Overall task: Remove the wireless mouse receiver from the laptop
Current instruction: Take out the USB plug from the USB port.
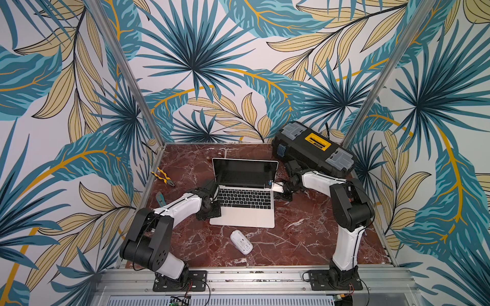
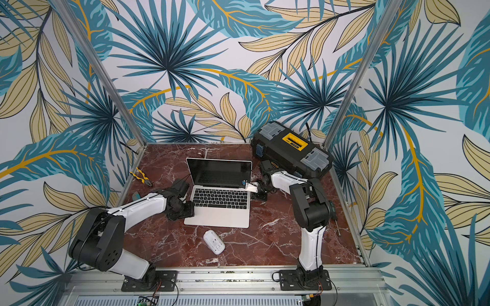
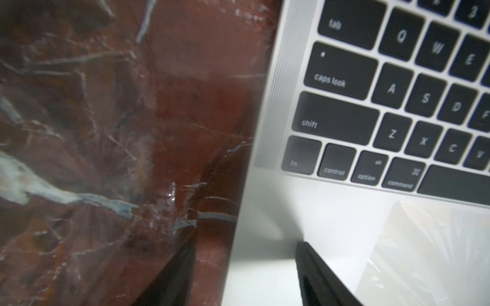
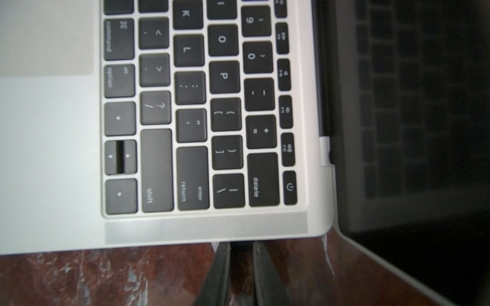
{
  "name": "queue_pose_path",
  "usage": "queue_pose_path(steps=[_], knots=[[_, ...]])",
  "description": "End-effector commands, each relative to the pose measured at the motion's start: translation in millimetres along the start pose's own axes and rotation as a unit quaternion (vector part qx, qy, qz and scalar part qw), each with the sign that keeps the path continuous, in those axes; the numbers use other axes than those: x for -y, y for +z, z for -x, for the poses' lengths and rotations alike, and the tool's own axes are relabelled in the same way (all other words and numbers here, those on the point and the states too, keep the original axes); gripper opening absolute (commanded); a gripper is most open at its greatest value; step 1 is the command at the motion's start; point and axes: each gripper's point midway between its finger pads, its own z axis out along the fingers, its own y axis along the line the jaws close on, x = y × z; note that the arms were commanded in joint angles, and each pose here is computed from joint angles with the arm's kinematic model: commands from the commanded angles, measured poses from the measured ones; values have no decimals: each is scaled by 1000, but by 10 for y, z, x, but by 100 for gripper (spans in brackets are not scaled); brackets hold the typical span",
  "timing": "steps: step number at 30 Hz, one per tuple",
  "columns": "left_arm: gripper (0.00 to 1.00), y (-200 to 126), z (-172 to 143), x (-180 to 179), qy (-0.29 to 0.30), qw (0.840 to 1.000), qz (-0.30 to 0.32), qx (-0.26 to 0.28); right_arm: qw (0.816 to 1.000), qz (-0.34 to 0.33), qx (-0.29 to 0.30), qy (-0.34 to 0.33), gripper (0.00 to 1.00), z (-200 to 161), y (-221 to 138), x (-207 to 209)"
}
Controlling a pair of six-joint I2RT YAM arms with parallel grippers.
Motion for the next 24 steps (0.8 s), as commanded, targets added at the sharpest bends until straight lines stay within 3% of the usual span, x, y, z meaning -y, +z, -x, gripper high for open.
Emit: queue_pose_path(steps=[1,9,16,24], knots=[[64,96,-93,-99,3,1000,17,-16,1000,9,-7,2,0,15,140,-54],[64,109,-102,-122,2,1000,24,-19,1000,-9,-15,3,0,20,38,51],[65,117,-102,-129,1,999,26,-22,998,-15,-59,11,0,-192,5,73],[64,133,-111,-159,-6,999,25,-27,997,-34,-65,34,0,-419,-162,82]])
